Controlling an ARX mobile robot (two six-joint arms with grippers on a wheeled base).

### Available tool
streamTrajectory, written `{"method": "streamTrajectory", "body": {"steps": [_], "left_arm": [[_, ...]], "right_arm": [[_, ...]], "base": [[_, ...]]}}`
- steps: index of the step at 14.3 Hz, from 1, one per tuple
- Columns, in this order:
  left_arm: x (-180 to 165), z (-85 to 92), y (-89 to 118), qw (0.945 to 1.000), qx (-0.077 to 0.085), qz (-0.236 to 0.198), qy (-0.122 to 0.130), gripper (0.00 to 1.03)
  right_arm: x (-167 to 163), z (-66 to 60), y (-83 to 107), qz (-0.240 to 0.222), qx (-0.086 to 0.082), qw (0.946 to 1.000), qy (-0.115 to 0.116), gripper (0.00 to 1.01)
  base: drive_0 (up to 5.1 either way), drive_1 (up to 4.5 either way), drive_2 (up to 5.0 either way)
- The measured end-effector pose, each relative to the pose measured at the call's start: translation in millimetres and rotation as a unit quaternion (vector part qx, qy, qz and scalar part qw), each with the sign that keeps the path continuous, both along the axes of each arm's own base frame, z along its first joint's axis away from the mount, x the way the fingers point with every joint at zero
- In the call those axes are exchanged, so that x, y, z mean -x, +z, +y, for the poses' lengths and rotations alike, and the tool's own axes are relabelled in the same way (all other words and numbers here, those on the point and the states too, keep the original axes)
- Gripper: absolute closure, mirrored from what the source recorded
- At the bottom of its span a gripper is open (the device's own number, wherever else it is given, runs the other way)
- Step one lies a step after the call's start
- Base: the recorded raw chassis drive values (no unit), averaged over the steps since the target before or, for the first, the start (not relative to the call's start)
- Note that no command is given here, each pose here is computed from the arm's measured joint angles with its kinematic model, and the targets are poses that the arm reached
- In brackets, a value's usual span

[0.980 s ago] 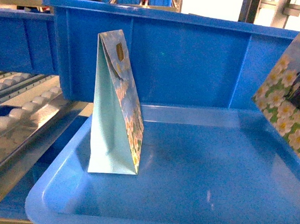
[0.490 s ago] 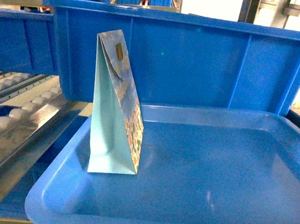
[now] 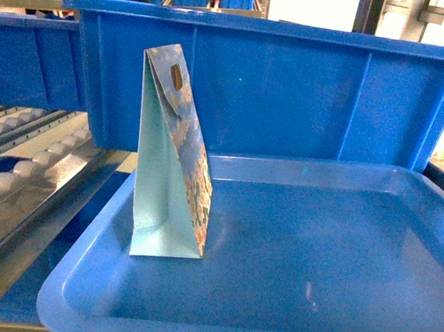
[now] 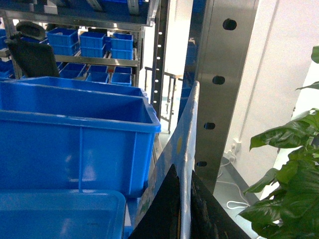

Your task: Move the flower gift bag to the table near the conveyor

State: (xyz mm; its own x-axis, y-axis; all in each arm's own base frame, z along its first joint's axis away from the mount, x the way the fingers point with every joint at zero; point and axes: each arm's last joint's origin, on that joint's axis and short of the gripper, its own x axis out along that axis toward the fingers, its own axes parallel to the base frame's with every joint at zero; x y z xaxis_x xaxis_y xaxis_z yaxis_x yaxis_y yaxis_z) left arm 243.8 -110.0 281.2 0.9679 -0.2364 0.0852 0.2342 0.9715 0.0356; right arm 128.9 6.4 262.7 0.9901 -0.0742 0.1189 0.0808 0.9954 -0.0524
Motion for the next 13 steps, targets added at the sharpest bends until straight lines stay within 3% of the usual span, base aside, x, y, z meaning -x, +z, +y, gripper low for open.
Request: {"method": "streamTrajectory", "body": {"steps": [6,7,8,9,10,13], "left_arm": [[-2,-21.1,-4,0.9996,0.004,0.026,-0.009,0.05],[-3,-23.0,-7,0.9994,0.003,0.034,0.002,0.05],[-9,-28.2,-18,0.9976,-0.002,0.064,0.027,0.05],[-14,-42.4,-31,0.9937,-0.011,0.110,0.016,0.05],[-17,-47.2,-34,0.9924,-0.011,0.122,0.010,0.05],[-22,-48.7,-48,0.9847,-0.007,0.172,0.025,0.05]], "right_arm": [[0,0.0,0.1,0.000,0.000,1.0000,-0.001,0.98],[0,0.0,0.0,0.000,0.000,1.0000,-0.001,0.98],[0,0.0,0.0,0.000,0.000,1.0000,-0.001,0.98],[0,0.0,0.0,0.000,0.000,1.0000,-0.001,0.98],[0,0.0,0.0,0.000,0.000,1.0000,-0.001,0.98],[0,0.0,0.0,0.000,0.000,1.0000,-0.001,0.98]], "base": [[0.0,0.00,0.0],[0.0,0.00,0.0],[0.0,0.00,0.0],[0.0,0.00,0.0],[0.0,0.00,0.0],[0.0,0.00,0.0]]}}
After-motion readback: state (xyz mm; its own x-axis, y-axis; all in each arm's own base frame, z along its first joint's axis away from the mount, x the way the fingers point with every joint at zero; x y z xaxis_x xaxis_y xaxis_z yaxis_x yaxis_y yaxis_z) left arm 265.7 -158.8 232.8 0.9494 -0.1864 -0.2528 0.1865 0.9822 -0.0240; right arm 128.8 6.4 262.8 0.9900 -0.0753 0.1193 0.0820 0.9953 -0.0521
